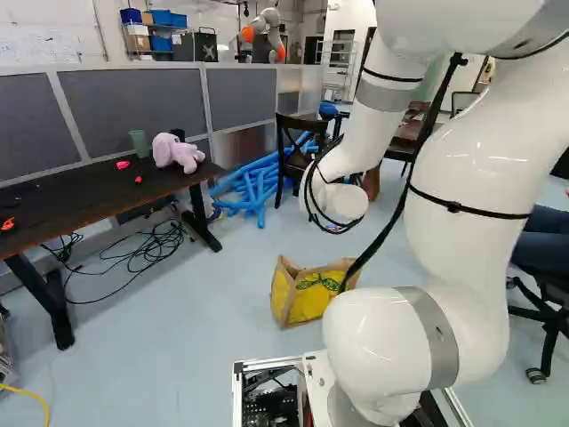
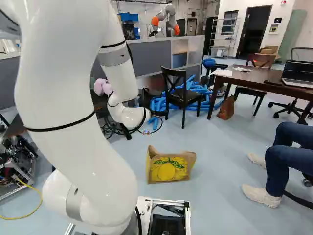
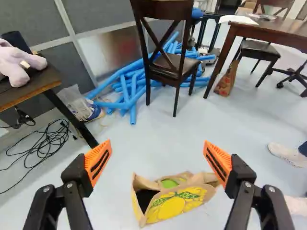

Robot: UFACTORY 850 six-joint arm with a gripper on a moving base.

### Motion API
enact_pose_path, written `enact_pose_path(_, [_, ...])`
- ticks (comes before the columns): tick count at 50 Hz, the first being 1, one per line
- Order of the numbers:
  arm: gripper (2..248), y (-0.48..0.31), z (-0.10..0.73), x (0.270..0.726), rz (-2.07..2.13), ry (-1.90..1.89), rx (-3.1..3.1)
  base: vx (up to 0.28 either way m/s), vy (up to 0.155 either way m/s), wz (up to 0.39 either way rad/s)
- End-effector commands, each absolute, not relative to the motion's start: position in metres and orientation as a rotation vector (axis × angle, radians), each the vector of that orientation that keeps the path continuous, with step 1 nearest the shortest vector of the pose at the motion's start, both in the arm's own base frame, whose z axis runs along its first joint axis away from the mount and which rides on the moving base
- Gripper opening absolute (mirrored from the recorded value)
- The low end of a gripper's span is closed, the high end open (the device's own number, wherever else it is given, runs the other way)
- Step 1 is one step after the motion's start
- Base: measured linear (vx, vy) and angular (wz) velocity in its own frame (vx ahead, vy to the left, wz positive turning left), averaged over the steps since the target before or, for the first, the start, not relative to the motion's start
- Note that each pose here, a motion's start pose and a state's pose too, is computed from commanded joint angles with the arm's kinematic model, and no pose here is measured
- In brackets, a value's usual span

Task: Pick up the bag on the ground and place it on the table

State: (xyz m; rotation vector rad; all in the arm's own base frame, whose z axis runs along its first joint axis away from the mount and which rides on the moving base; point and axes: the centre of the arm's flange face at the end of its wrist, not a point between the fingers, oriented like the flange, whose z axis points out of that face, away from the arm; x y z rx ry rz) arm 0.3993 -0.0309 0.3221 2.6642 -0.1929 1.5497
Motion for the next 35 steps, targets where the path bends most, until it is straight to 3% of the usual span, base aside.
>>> enact_pose_path(35, [247,-0.049,0.269,0.469,1.34,-0.321,2.741,0.0,0.0,0.0])
